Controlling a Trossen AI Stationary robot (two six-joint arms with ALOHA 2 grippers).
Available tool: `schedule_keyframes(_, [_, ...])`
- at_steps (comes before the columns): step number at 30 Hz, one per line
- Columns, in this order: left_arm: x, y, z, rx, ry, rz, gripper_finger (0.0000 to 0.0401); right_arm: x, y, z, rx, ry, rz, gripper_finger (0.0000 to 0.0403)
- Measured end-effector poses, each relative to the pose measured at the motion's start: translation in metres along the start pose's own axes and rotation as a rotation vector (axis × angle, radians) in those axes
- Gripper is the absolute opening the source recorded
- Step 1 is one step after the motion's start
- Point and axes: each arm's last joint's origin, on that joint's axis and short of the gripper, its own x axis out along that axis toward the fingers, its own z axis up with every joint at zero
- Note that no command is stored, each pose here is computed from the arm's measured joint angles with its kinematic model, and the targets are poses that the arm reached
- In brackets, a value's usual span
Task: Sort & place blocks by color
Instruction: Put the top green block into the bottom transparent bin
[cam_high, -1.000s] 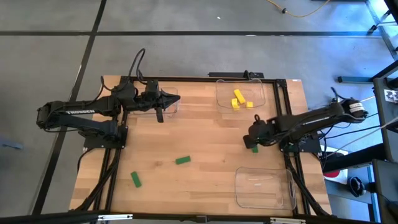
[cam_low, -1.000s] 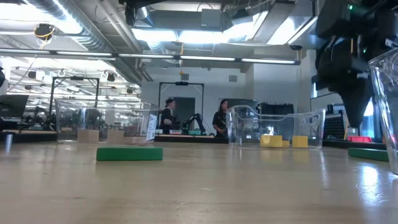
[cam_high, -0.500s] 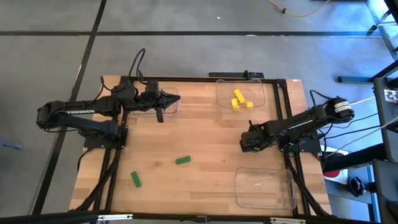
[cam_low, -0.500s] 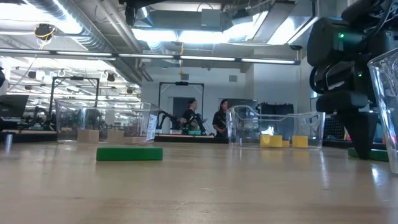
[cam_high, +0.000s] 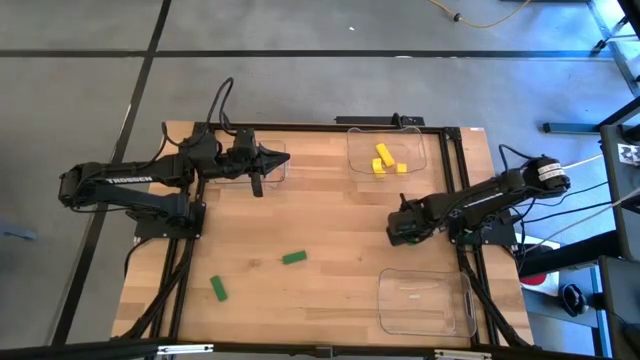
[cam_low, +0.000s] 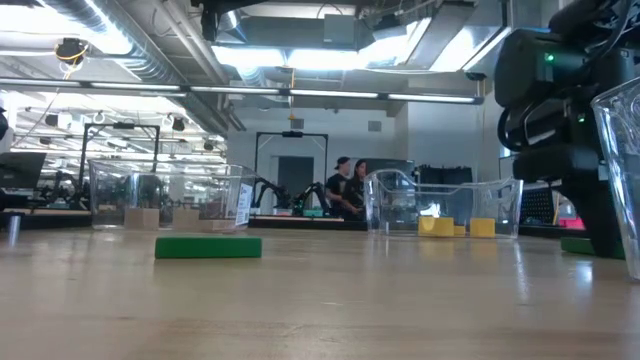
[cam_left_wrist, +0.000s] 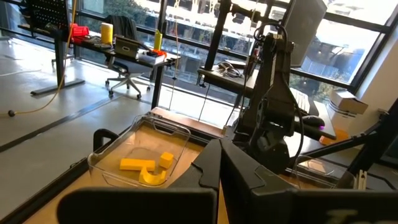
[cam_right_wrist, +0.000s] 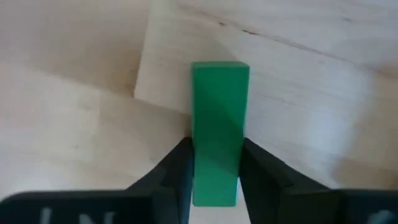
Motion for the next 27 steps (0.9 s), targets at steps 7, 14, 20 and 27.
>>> schedule_keyframes(7, [0.0, 0.0, 0.0, 0.0, 0.001, 0.0, 0.0, -0.026, 0.016, 0.004, -0.333, -0.077, 0.244, 0.0101])
schedule_keyframes(14, [0.0, -0.001, -0.001, -0.056, 0.02, -0.051, 0.0, -0.059, 0.056, 0.017, -0.582, -0.342, 0.729, 0.0101])
schedule_keyframes(20, [0.0, -0.005, -0.002, -0.162, 0.063, -0.165, 0.0, -0.097, 0.081, 0.031, -0.651, -0.686, 1.109, 0.0101])
schedule_keyframes(27, [-0.001, -0.008, -0.006, -0.159, 0.106, -0.185, 0.003, -0.142, 0.096, 0.039, -0.723, -0.843, 1.097, 0.0101])
